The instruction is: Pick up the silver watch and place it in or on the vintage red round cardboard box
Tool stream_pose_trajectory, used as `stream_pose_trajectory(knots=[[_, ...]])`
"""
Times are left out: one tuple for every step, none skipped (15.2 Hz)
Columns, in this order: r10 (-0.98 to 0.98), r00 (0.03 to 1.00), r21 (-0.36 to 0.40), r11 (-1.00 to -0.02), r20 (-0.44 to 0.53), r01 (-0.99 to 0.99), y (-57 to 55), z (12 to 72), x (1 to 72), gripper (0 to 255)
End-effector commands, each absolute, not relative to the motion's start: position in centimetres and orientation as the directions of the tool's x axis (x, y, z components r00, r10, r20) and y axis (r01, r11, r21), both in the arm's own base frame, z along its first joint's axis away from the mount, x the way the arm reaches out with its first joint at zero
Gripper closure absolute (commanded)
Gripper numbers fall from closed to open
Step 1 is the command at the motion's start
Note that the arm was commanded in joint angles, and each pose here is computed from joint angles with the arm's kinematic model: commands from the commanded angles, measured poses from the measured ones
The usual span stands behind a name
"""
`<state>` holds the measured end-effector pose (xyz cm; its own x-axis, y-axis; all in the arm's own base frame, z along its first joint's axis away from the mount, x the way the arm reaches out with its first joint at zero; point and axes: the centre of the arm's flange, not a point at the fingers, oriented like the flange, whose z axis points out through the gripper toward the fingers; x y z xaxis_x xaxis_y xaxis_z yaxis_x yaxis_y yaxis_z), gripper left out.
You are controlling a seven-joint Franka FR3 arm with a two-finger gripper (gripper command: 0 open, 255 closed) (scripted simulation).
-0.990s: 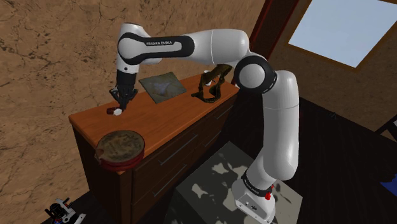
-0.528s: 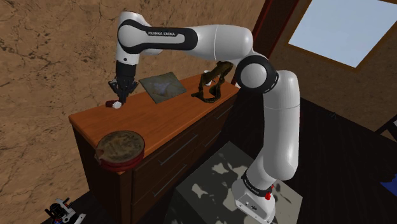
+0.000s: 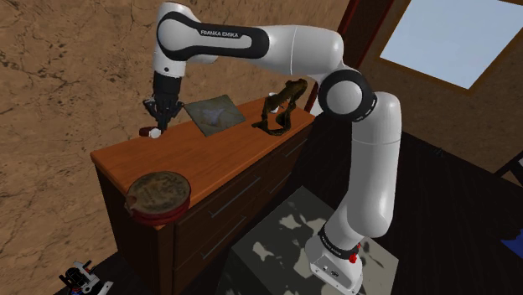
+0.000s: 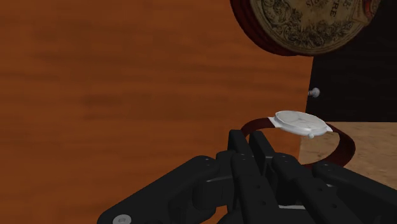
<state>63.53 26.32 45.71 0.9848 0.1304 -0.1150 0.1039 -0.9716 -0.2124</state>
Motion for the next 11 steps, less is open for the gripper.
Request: stream_pose_trajectory(knots=[[0.131, 0.985, -0.212, -0.972, -0.115, 0.104, 27.2, 46.1, 61.4, 255], [0.131, 0.985, -0.212, -0.972, -0.115, 0.104, 27.7, 46.3, 60.2, 255], [0.131, 0.985, -0.212, -0.972, -0.115, 0.104, 28.2, 46.4, 59.0, 255], [0.131, 0.985, -0.212, -0.972, -0.115, 0.104, 28.7, 46.5, 57.7, 255], [0.131, 0.985, -0.212, -0.972, -0.115, 0.104, 29.1, 46.6, 56.5, 255], [0.131, 0.985, -0.212, -0.972, -0.115, 0.104, 29.6, 46.7, 55.3, 255], [0.131, 0.985, -0.212, -0.972, -0.115, 0.104, 30.1, 46.8, 54.0, 255], [0.131, 0.985, -0.212, -0.972, -0.115, 0.104, 30.6, 46.9, 52.8, 255], [0.131, 0.985, -0.212, -0.972, -0.115, 0.104, 31.0, 47.0, 51.6, 255], [0.131, 0.985, -0.212, -0.972, -0.115, 0.104, 31.5, 47.1, 50.4, 255], [0.131, 0.985, -0.212, -0.972, -0.115, 0.104, 32.3, 47.3, 48.3, 255]])
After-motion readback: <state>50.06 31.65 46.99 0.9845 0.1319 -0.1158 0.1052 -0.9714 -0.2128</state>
